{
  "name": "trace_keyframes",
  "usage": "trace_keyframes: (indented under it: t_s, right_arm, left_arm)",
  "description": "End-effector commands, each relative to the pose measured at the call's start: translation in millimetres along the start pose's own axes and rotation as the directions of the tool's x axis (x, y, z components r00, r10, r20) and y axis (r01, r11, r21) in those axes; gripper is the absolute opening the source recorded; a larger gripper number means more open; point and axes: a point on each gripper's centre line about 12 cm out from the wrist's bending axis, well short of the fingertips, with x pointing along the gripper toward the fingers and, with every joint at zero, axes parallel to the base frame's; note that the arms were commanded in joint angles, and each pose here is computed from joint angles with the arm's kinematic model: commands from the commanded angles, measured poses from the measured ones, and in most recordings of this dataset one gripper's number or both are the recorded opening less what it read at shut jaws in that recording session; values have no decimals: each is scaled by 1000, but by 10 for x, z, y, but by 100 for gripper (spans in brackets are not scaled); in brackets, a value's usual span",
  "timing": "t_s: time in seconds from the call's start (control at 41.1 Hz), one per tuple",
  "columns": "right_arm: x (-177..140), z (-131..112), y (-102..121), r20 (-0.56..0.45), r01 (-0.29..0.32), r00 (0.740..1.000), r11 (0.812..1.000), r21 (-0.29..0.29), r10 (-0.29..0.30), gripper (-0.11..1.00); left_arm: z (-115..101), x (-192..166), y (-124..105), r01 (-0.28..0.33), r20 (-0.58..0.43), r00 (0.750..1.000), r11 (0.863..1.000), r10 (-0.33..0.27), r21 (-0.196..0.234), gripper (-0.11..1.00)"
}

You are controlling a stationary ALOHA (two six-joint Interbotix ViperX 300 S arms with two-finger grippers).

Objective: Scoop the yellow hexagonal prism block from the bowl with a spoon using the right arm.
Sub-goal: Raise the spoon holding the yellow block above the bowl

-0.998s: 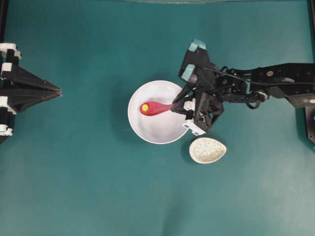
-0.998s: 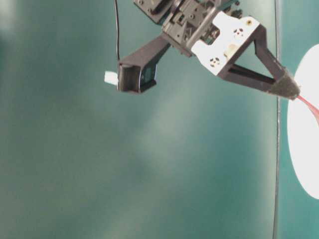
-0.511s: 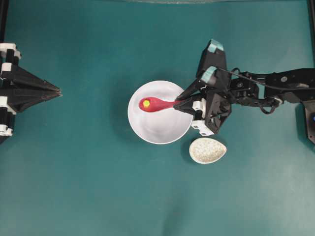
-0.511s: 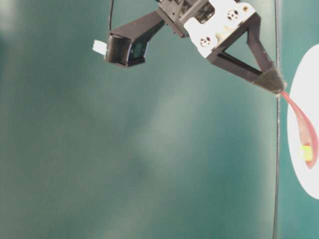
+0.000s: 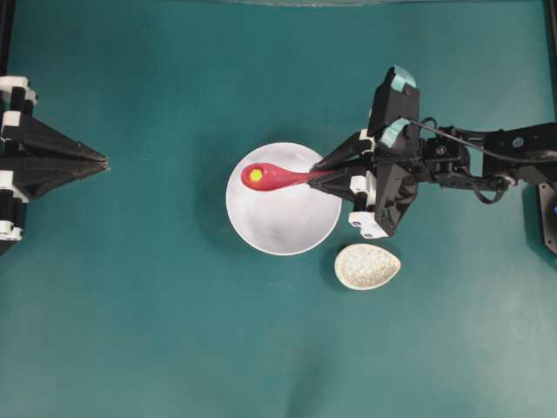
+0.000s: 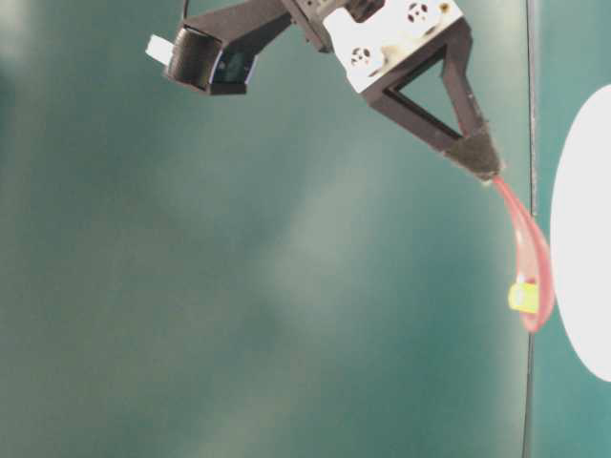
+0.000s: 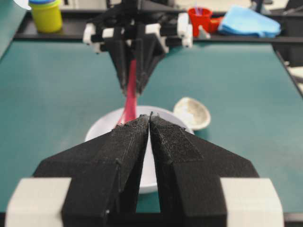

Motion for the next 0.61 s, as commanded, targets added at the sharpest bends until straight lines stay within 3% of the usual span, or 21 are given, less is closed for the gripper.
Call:
trace_keyframes:
  t_s: [0.0, 0.584]
  right_arm:
    - [-72, 145, 48, 60, -19, 998, 1000, -16, 20, 24]
    - [-401, 430, 112, 157, -49, 986, 997, -68, 59, 24]
  left_arm:
    - [131, 21, 3, -1, 37, 999, 1000, 1, 1, 11]
    - [144, 18, 3, -1, 43, 999, 1000, 1, 1, 11]
